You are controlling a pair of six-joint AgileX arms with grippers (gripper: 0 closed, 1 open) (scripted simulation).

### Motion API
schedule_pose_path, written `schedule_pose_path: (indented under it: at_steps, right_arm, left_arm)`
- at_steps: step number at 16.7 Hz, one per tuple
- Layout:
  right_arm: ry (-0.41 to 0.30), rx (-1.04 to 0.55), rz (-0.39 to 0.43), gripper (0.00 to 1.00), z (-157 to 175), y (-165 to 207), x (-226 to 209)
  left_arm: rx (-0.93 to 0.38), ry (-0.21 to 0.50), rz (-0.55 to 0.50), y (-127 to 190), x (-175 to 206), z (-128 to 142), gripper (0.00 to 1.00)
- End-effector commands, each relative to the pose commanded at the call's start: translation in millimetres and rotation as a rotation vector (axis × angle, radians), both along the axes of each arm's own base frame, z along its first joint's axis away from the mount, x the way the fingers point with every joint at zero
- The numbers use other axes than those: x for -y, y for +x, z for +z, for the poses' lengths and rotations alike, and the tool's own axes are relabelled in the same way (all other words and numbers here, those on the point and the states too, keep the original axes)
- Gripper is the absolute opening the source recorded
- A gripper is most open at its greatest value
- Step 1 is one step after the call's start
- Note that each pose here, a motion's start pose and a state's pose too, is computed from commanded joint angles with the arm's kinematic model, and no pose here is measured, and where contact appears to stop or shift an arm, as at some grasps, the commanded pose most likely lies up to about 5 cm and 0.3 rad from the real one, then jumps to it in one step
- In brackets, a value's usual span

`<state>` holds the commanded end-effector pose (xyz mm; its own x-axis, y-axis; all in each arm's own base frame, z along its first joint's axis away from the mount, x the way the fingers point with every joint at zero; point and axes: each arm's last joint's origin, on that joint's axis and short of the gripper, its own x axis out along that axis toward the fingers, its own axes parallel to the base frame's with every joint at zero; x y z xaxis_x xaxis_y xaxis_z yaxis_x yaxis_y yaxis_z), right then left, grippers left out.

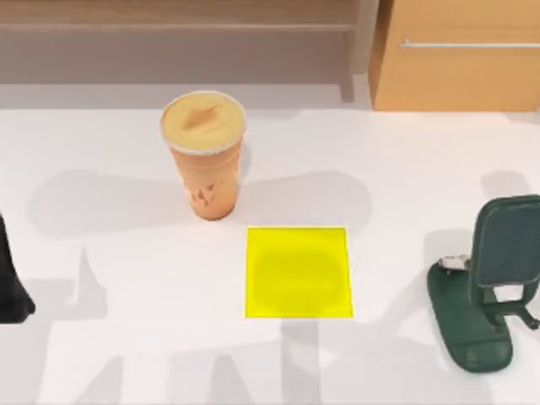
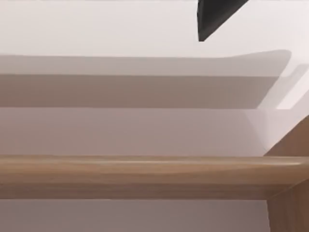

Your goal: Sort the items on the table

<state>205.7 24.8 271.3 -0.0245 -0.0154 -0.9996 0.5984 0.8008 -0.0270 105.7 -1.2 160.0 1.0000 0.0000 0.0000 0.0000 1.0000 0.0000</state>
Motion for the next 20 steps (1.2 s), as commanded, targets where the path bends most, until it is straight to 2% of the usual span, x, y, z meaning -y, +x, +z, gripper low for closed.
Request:
schedule_pose_path:
  at_steps: [6,11,16,20]
  right_arm:
    - [0.005,0.049,0.029,0.00,47.3,-46.7,-49.9]
    - [0.046,0.099,0.019,0.00,83.6,-93.8,-68.6]
    - [0.131,0.137,-0.042,0.00,115.8,-128.5,-76.8]
    - [0.210,0.140,-0.144,0.00,133.3,-140.1,-90.0]
  left_arm:
    - [0.000,0.000,0.000,0.0,0.0,0.0,1.00]
    - [0.000,0.000,0.000,0.0,0.0,0.0,1.00]
    - [0.000,0.000,0.000,0.0,0.0,0.0,1.00]
    - [0.000,0.000,0.000,0.0,0.0,0.0,1.00]
